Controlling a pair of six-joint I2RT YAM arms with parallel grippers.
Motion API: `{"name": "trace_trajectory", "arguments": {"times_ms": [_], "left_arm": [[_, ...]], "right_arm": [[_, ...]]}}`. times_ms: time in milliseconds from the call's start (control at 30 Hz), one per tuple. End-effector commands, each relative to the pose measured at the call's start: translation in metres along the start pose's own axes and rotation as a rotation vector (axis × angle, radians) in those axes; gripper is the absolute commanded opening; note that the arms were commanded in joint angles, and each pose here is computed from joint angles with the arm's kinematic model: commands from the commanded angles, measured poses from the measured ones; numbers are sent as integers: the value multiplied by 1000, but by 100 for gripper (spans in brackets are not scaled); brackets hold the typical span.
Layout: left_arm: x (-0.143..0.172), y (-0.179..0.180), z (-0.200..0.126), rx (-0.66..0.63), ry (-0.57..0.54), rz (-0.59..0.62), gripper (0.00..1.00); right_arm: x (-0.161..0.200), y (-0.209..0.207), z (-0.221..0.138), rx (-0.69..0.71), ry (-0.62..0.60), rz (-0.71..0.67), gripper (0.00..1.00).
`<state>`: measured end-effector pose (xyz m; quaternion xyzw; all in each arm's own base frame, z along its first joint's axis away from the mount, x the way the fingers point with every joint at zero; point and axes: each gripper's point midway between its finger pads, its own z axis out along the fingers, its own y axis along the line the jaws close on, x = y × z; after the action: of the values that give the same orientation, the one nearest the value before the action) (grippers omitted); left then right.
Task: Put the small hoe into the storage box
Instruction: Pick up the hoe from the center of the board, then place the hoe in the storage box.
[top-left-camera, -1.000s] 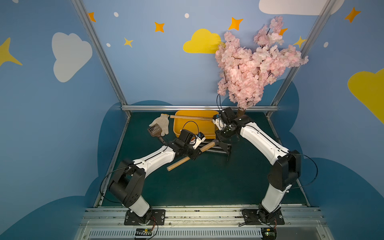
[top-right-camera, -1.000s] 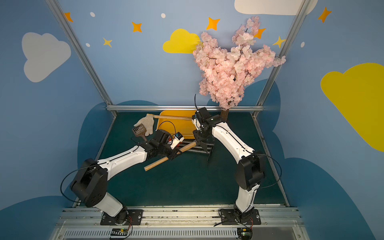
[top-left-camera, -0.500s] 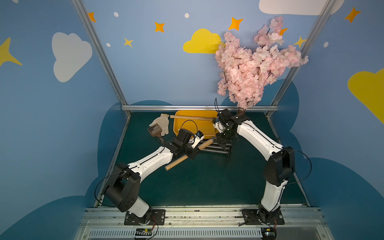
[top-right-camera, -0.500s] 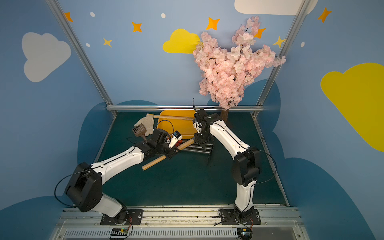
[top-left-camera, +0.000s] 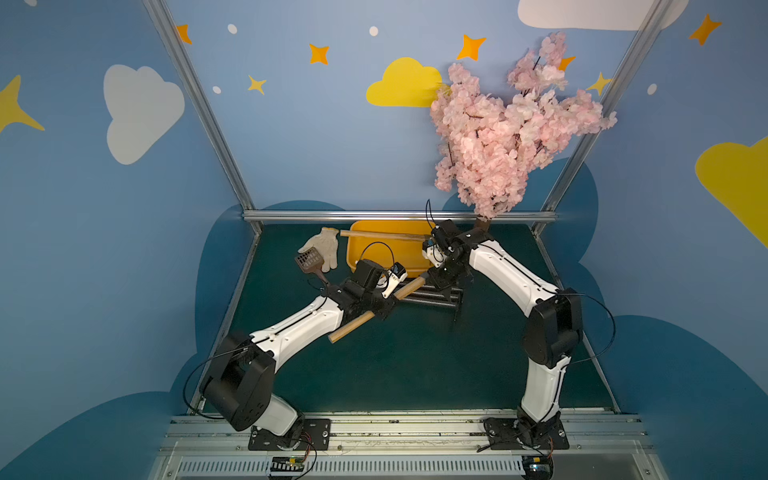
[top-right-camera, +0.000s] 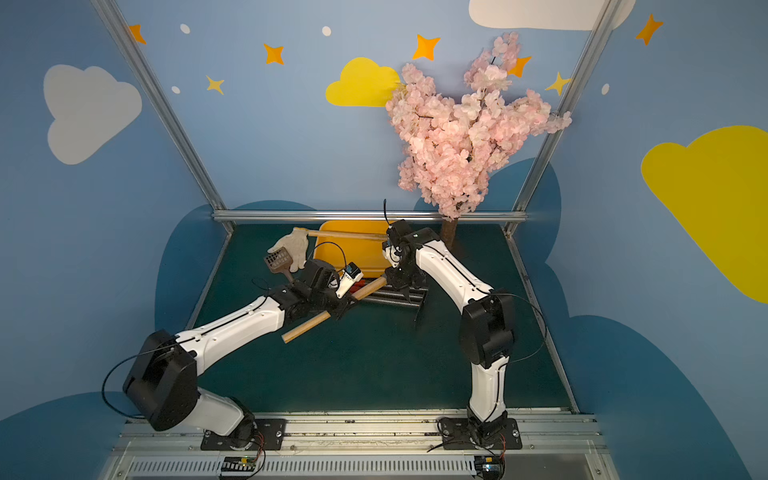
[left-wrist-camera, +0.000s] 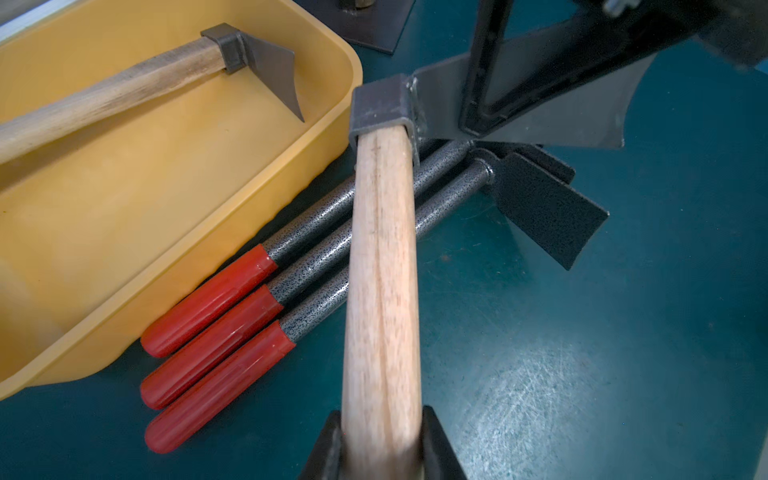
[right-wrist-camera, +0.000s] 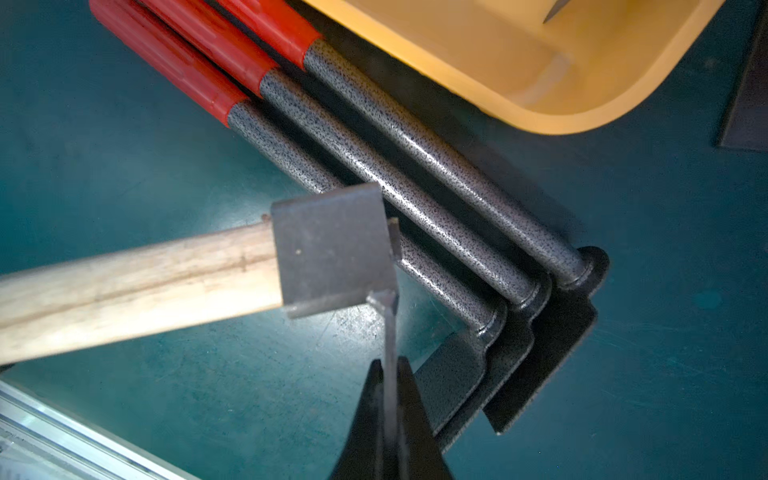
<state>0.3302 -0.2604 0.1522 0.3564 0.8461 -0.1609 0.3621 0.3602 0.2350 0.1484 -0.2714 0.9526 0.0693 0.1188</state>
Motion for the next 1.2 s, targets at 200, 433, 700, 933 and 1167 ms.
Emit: {"name": "trace_trajectory", "arguments": {"times_ms": [200, 433, 700, 933, 1167], "left_arm": [[-24, 93, -68, -369, -243, -307, 72], [-10, 119, -126, -446, -404, -496, 77], [-5, 123, -147, -453, -421, -525, 76], [-7, 125, -154, -439, -439, -553, 76], [-4, 125, -157, -440, -435, -561, 75]], "right_arm": [[-54, -25, -19, 52, -153, 137, 0], [-110, -43, -18, 76, -291, 268, 0], [-161, -68, 7, 101, -436, 352, 0], [-177, -86, 26, 106, -455, 409, 0], [-176, -99, 43, 100, -445, 491, 0]]}}
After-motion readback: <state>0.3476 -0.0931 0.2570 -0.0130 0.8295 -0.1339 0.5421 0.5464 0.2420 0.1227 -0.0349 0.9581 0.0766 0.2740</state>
